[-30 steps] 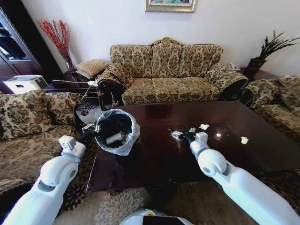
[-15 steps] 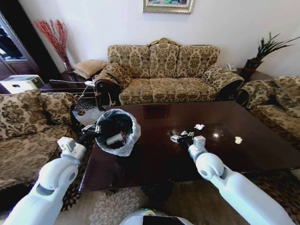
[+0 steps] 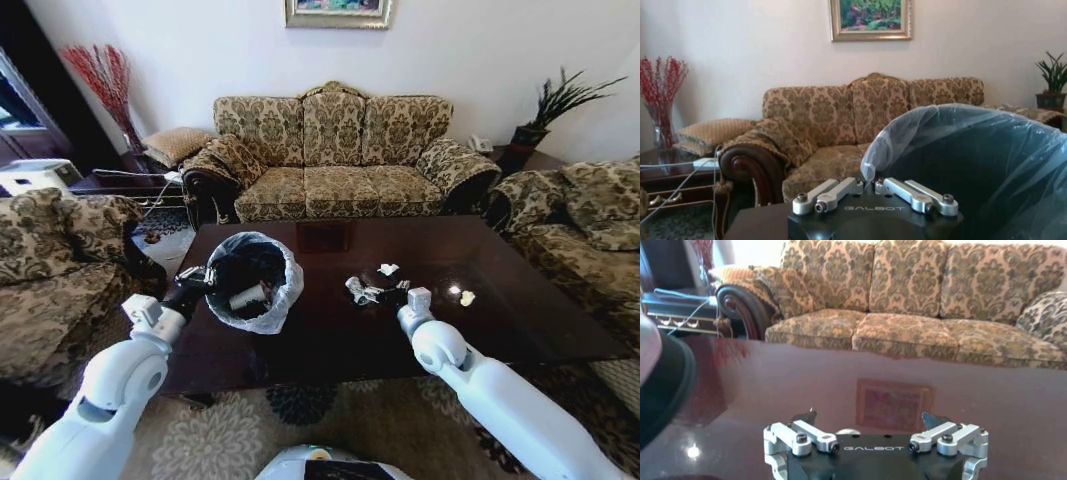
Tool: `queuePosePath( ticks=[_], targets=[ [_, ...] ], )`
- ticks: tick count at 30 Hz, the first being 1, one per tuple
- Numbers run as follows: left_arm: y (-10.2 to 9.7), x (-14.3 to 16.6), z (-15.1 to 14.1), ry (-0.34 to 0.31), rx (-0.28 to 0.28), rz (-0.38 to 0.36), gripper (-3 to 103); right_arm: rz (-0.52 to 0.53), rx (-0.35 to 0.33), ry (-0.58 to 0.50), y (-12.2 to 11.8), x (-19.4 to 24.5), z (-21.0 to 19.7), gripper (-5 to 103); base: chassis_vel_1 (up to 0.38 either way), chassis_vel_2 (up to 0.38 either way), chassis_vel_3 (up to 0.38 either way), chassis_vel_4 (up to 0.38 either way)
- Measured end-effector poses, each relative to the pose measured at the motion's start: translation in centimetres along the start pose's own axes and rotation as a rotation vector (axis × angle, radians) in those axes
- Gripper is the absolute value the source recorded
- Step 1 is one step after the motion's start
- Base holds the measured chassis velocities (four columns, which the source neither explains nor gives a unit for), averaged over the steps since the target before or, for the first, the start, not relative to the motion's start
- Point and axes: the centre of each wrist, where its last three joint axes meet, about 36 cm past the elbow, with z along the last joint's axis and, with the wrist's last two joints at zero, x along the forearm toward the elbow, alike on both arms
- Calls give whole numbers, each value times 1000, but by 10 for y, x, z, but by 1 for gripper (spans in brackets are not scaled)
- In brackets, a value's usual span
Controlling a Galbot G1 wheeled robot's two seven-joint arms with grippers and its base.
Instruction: Move to the front of the table and place the trash on the table into the trash bin.
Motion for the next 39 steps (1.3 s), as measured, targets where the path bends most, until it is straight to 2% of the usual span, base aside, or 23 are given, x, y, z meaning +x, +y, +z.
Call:
queuePosePath(
  ticks=[8,13,19,21,24,25,28,29,33,35,36,39],
  targets=[
    [-2,3,-1,1,-6,0,1,-29,-37,14,4,-43,29,100,39,43,-31,-22],
    [-2,4,-3,-3,-12,3,1,-1,-80,70,15,-66,53,100,0,0,0,0],
    [-1,4,-3,-3,-14,1,1,17,-85,98,18,-75,65,100,0,0,0,0],
    [0,4,-2,-1,-13,-1,1,19,-80,103,18,-78,68,103,0,0,0,0],
    [1,3,-1,1,-10,-5,1,23,-71,119,19,-85,76,90,0,0,0,0],
    [1,3,-1,1,-10,-5,1,23,-71,119,19,-85,76,90,0,0,0,0],
    [2,2,-1,1,-9,-3,1,27,-79,131,23,-89,81,80,0,0,0,0],
    [2,2,-1,1,-9,-3,1,27,-79,131,23,-89,81,80,0,0,0,0],
    [2,1,-2,-3,-11,-3,1,38,-74,143,24,-91,87,58,0,0,0,0],
    [3,1,-2,-3,-11,-3,1,38,-74,143,24,-91,87,58,0,0,0,0],
    [3,1,-2,-4,-10,-3,1,39,-71,139,25,-89,87,49,0,0,0,0],
    [3,0,-1,-4,-9,-3,1,40,-68,131,26,-87,84,49,0,0,0,0]
  ],
)
